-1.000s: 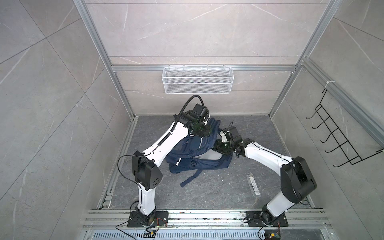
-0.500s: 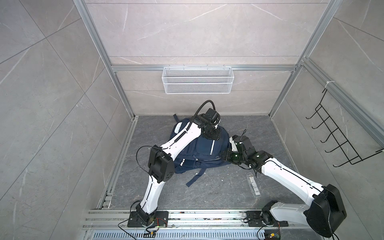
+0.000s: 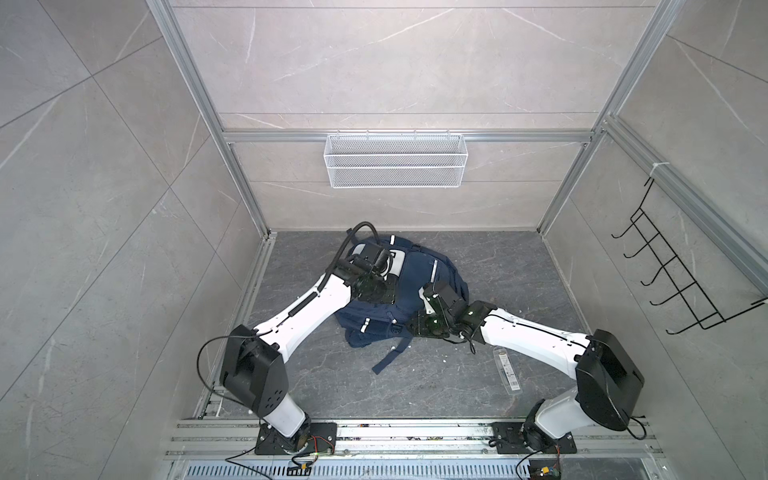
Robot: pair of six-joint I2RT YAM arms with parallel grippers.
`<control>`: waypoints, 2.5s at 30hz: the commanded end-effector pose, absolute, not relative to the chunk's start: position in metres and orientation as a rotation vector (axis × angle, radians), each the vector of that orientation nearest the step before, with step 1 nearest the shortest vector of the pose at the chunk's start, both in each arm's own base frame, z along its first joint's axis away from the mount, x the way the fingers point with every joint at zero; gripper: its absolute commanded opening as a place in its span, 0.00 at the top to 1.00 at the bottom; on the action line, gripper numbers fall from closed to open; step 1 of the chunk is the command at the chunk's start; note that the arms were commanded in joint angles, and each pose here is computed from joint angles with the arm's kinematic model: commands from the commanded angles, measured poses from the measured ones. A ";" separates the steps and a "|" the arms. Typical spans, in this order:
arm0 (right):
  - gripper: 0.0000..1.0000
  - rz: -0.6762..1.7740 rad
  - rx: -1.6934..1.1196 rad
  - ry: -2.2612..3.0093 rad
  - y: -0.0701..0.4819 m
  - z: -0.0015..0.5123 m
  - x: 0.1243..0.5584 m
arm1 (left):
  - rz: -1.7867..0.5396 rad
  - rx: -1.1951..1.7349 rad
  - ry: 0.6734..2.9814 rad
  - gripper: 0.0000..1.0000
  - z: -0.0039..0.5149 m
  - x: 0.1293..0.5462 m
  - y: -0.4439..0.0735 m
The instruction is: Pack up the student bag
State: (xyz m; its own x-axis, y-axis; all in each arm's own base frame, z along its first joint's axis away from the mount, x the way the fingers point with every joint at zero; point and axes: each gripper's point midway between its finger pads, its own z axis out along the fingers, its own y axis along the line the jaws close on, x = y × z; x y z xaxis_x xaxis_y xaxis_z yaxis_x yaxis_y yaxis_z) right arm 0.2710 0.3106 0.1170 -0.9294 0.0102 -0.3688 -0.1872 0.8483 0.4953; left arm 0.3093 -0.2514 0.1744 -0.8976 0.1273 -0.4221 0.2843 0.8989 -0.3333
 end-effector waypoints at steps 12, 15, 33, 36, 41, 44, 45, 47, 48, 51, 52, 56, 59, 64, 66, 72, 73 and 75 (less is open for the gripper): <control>0.61 0.643 -0.333 2.640 0.363 0.113 0.308 | -0.847 -0.145 2.666 0.55 0.134 0.302 -0.207; 0.61 0.593 -0.365 2.638 0.366 0.114 0.315 | -0.911 -0.214 2.661 0.55 0.127 0.305 -0.203; 0.61 0.407 -0.483 2.686 0.369 0.087 0.319 | -1.032 -0.377 2.685 0.55 0.091 0.316 -0.207; 0.61 0.360 -0.488 2.692 0.368 0.081 0.324 | -1.031 -0.398 2.690 0.56 0.087 0.317 -0.206; 0.64 0.313 -0.492 2.689 0.365 0.078 0.328 | -1.018 -0.424 2.693 0.56 0.080 0.318 -0.203; 0.70 0.302 -0.491 2.687 0.365 0.079 0.330 | -1.007 -0.437 2.701 0.57 0.075 0.318 -0.200; 0.73 0.298 -0.490 2.686 0.364 0.080 0.330 | -1.006 -0.439 2.703 0.57 0.075 0.318 -0.200; 0.79 0.291 -0.491 2.687 0.363 0.081 0.329 | -1.001 -0.445 2.704 0.58 0.073 0.318 -0.198; 0.80 0.289 -0.489 2.685 0.361 0.082 0.329 | -0.997 -0.447 2.705 0.59 0.072 0.317 -0.197; 0.86 0.282 -0.484 2.680 0.357 0.085 0.327 | -0.990 -0.450 2.704 0.60 0.072 0.317 -0.196; 0.88 0.278 -0.481 2.678 0.355 0.087 0.327 | -0.988 -0.451 2.703 0.61 0.072 0.317 -0.196; 0.93 0.279 -0.469 2.669 0.349 0.093 0.323 | -0.986 -0.448 2.699 0.61 0.072 0.318 -0.195; 0.94 0.285 -0.455 2.662 0.343 0.098 0.319 | -0.977 -0.449 2.703 0.62 0.071 0.316 -0.194; 0.97 0.274 -0.434 2.663 0.331 0.099 0.310 | -0.966 -0.457 2.707 0.63 0.069 0.315 -0.192; 0.97 0.279 -0.422 2.662 0.326 0.099 0.307 | -0.962 -0.459 2.707 0.64 0.068 0.314 -0.191; 0.97 0.301 -0.396 2.673 0.313 0.093 0.292 | -0.953 -0.456 2.720 0.66 0.064 0.317 -0.191; 0.97 0.301 -0.391 2.674 0.311 0.092 0.292 | -0.953 -0.458 2.721 0.66 0.063 0.317 -0.191; 0.91 0.316 -0.395 2.669 0.313 0.094 0.291 | -0.954 -0.460 2.722 0.67 0.062 0.316 -0.191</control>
